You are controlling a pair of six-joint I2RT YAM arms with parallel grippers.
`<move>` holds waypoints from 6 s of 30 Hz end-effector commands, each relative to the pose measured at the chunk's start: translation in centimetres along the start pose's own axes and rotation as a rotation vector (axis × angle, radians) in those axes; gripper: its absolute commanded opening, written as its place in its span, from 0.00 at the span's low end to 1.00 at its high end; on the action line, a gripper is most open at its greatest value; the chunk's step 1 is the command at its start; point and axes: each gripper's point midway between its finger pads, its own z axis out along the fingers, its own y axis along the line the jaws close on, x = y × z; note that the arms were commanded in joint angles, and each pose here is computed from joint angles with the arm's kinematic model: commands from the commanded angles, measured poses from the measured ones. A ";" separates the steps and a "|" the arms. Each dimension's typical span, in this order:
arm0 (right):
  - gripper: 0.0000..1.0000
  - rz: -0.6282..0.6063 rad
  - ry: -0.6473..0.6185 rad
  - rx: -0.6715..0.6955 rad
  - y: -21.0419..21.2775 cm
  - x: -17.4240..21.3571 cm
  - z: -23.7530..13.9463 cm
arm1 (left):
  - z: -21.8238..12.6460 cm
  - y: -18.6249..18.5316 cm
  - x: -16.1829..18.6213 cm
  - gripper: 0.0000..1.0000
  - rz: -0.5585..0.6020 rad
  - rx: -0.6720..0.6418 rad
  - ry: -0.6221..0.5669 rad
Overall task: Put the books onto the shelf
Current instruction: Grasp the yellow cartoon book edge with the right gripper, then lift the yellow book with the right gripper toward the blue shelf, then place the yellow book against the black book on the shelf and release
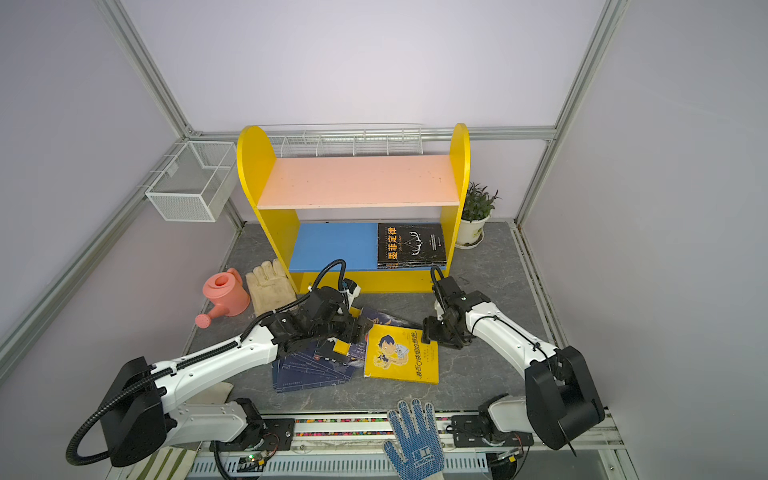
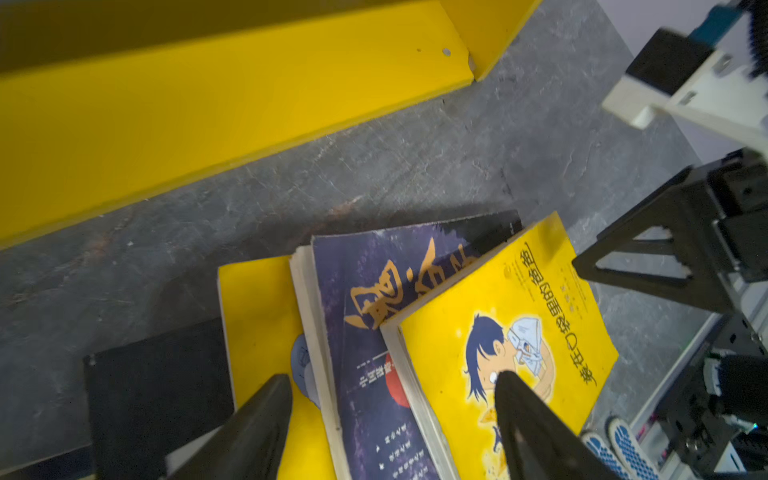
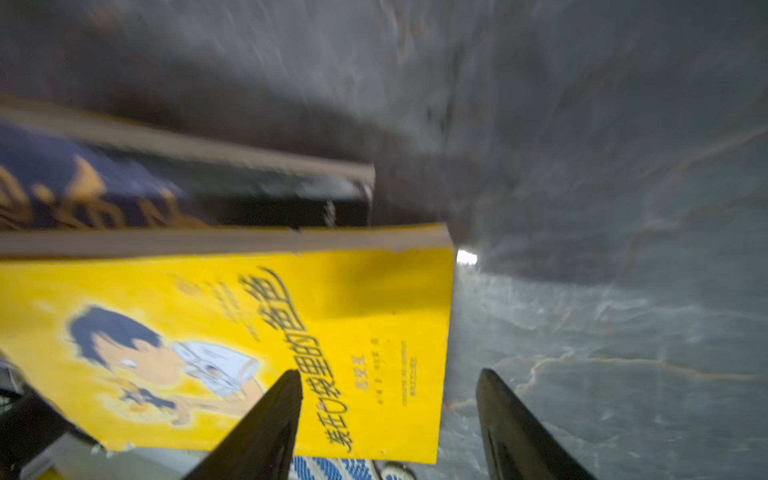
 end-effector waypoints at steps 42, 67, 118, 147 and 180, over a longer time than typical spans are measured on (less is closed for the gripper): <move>0.59 -0.392 0.050 -0.314 12.4 -4.3 3.4 | -1.5 7.7 7.5 0.42 -0.304 -0.219 0.199; 0.76 -0.387 -0.421 -0.679 17.1 -8.2 -12.9 | -21.0 2.2 -9.7 0.00 -0.342 0.143 -0.742; 0.08 -0.070 -1.071 -0.925 19.4 -15.6 -26.0 | -14.3 7.0 -10.9 0.83 -0.619 -0.036 -0.721; 0.36 0.482 -0.968 -0.747 13.3 -23.5 -18.8 | -14.3 7.5 -8.2 0.83 -0.606 -0.054 -0.680; 0.13 0.284 -0.702 -0.173 9.2 -17.1 -13.0 | -11.0 8.9 -7.2 0.83 -0.620 -0.159 -0.580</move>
